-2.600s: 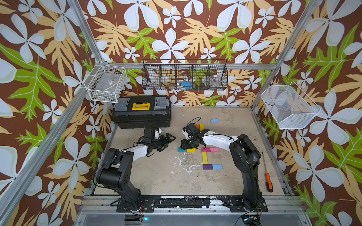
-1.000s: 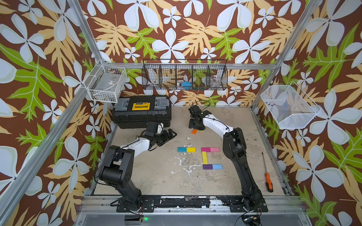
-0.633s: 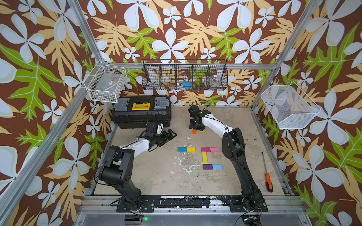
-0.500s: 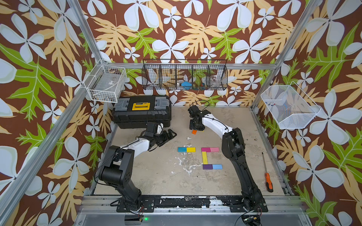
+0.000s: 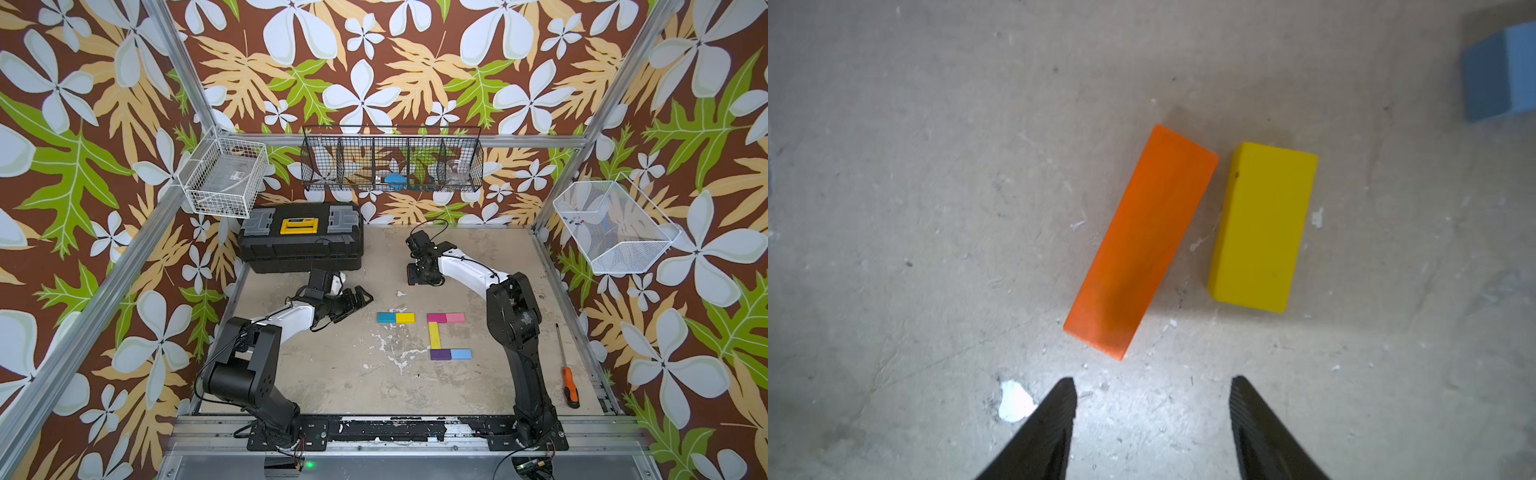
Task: Assemble the letter c with building blocks
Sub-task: Adjust the building block at the center of the board.
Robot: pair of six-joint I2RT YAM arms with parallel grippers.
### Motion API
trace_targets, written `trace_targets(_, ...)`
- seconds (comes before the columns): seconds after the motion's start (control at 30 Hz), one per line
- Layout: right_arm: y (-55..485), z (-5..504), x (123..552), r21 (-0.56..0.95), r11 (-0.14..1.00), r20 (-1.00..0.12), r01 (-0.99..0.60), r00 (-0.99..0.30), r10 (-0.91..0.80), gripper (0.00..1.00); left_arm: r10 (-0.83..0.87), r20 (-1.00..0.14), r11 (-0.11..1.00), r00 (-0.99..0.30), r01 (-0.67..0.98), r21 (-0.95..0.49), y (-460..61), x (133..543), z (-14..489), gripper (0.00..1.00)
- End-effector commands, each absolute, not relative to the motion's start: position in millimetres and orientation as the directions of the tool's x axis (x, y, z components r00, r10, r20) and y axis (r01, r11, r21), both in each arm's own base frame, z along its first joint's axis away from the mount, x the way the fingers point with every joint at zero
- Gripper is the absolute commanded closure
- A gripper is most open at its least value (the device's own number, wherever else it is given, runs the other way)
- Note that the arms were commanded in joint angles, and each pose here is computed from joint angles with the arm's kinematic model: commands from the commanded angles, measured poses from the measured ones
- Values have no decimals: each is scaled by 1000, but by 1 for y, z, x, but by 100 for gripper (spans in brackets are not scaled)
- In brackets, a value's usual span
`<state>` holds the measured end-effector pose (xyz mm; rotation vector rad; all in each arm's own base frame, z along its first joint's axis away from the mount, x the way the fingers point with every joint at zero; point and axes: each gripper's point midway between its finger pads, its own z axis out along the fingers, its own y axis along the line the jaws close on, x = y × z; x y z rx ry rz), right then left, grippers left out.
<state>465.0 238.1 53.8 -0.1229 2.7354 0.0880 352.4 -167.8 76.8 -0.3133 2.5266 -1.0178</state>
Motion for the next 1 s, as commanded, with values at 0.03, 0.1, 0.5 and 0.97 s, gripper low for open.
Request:
trace_targets(0.03,237,65,483,23,991,-472,-135,-875,-109,38,-322,-335,729,-885,-7,-684,-166,357,89,0)
trace_targets(0.1,237,65,486,17,990,-474,-142,-873,-117,38,-317,-348,741,-882,-2,-671,-165,363,91,0)
trace_targets(0.5,248,50,490,50,989,-431,-140,-896,-105,38,-315,-355,739,-880,7,-674,-170,381,96,0)
trace_targets(0.97,211,40,490,29,993,-445,-118,-891,-93,38,-310,-350,738,-884,9,-675,-171,380,92,0)
